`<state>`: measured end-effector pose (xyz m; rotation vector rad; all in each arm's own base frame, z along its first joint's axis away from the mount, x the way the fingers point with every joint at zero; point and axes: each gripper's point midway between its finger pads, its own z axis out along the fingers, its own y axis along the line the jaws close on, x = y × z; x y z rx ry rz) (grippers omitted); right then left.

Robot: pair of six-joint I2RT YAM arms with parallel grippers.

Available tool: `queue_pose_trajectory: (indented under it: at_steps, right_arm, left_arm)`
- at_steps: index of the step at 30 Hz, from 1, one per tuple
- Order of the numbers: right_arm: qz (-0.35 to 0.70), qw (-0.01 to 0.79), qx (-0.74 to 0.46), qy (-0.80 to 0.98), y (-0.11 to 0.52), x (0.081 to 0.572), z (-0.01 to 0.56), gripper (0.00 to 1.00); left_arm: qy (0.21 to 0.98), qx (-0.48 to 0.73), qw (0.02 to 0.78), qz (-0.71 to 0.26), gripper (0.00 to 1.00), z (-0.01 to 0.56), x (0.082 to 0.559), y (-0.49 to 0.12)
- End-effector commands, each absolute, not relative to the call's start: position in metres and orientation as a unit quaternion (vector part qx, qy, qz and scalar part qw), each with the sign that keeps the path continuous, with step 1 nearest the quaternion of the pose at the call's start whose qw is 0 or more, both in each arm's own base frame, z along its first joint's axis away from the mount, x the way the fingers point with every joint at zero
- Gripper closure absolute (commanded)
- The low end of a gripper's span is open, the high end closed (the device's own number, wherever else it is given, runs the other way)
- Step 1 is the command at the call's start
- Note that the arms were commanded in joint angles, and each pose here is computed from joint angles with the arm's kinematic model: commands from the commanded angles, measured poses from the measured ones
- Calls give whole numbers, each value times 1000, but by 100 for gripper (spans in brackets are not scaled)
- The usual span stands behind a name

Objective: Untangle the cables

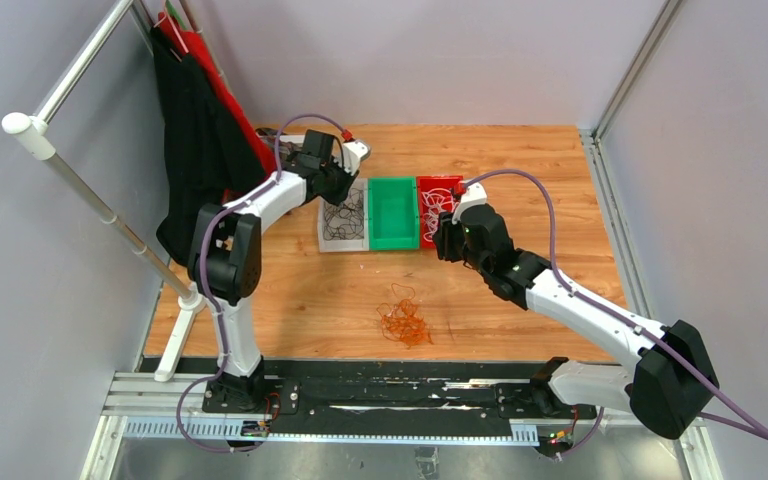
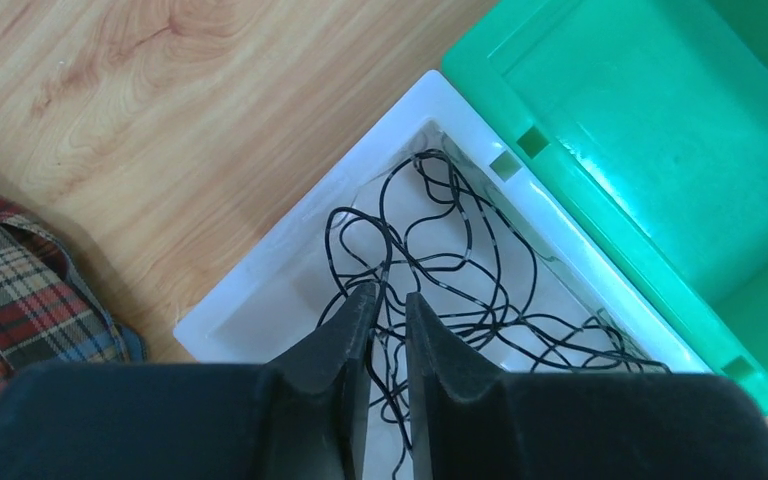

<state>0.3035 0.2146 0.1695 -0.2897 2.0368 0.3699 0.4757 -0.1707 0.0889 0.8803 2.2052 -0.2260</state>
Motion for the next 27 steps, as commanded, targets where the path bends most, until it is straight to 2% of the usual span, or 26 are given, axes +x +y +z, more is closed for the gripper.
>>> queue_pose_trajectory:
  at_steps: [1, 3, 7, 12, 16, 19, 22, 27]
  right_arm:
    - [158, 507, -107, 840, 210, 307, 173, 65]
    - [157, 509, -107, 840, 210, 307, 175, 65]
    - [155, 513, -110, 837, 209, 308, 182, 65]
    - [157, 522, -115, 830, 209, 308, 194, 65]
    - [157, 527, -118, 827, 208, 307, 200, 64]
    - [159, 527, -118, 826, 207, 306, 201, 64]
    - [160, 524, -117, 828, 207, 304, 198, 64]
    - [159, 519, -115, 832, 207, 304, 191, 65]
  left_arm:
    - [858, 352, 371, -50, 76, 78, 485, -168]
    - [861, 354, 362, -49, 69, 75, 483, -168]
    - [862, 368, 345, -48, 34, 80, 478, -166]
    - [858, 384, 332, -79, 26, 123, 463, -173]
    - [844, 396, 339, -128, 16, 168, 444, -185]
    - [837, 400, 338, -158, 16, 186, 430, -193]
    - [839, 398, 338, -155, 20, 180, 428, -191]
    - [852, 389, 334, -109, 37, 145, 446, -179]
